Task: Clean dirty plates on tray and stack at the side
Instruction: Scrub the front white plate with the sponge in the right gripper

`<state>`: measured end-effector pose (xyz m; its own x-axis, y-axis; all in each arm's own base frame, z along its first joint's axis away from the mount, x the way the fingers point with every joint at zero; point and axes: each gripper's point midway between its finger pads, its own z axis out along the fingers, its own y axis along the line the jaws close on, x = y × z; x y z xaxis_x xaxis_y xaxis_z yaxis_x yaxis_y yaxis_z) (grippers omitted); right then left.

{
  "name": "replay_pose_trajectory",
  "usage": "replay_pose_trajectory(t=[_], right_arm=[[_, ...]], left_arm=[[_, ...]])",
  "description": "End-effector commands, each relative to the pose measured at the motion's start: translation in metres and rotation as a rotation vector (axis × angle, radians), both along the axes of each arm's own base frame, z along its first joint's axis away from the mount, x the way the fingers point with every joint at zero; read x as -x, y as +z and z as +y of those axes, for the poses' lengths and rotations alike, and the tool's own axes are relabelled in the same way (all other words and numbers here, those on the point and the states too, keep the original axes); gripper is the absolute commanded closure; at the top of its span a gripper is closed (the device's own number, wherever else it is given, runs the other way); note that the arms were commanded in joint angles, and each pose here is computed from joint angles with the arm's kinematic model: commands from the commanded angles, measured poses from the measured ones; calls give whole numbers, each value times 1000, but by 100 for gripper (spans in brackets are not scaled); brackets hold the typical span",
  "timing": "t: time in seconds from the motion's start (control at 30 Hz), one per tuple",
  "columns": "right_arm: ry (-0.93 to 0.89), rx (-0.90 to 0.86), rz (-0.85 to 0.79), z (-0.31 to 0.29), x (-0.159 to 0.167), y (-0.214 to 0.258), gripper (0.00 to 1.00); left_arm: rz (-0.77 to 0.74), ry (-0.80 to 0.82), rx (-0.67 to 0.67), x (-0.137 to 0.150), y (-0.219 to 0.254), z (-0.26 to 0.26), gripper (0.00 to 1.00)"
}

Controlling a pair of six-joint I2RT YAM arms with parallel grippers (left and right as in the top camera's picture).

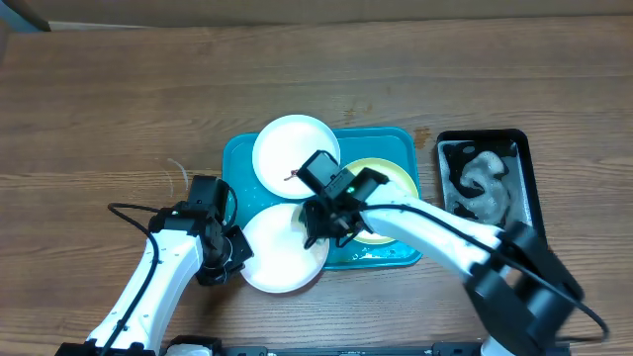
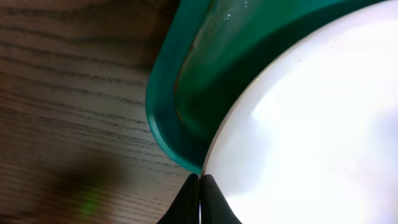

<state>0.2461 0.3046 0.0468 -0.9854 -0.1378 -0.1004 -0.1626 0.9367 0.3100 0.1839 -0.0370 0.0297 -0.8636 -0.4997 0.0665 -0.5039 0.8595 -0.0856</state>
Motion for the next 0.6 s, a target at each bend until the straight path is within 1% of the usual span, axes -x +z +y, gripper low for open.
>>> replay_pose_trajectory(t=[0.0,0.13,0.23,0.4,0.47,0.57], right_arm=[[-16,-70,-227,-7,-32,74,96],[-66,-117,-286,-26,-39,111,96],[-120,-108,-288,-50,-43,124,96],[-197,-43,-241,-91,-46,121,96],[-245,17,-214,-114,-47,115,96],[-333,139,-199,-156,-50,108,96]], left_arm=[[-1,-8,-38,-2,1,5,96],[-3,-8,-38,-3,2,5,96],[-7,-8,-37,-4,2,5,96],[-7,-8,-17,-4,3,2,96],[-6,-8,4,-4,3,-2,96],[-14,-42,70,-5,5,-13,96]])
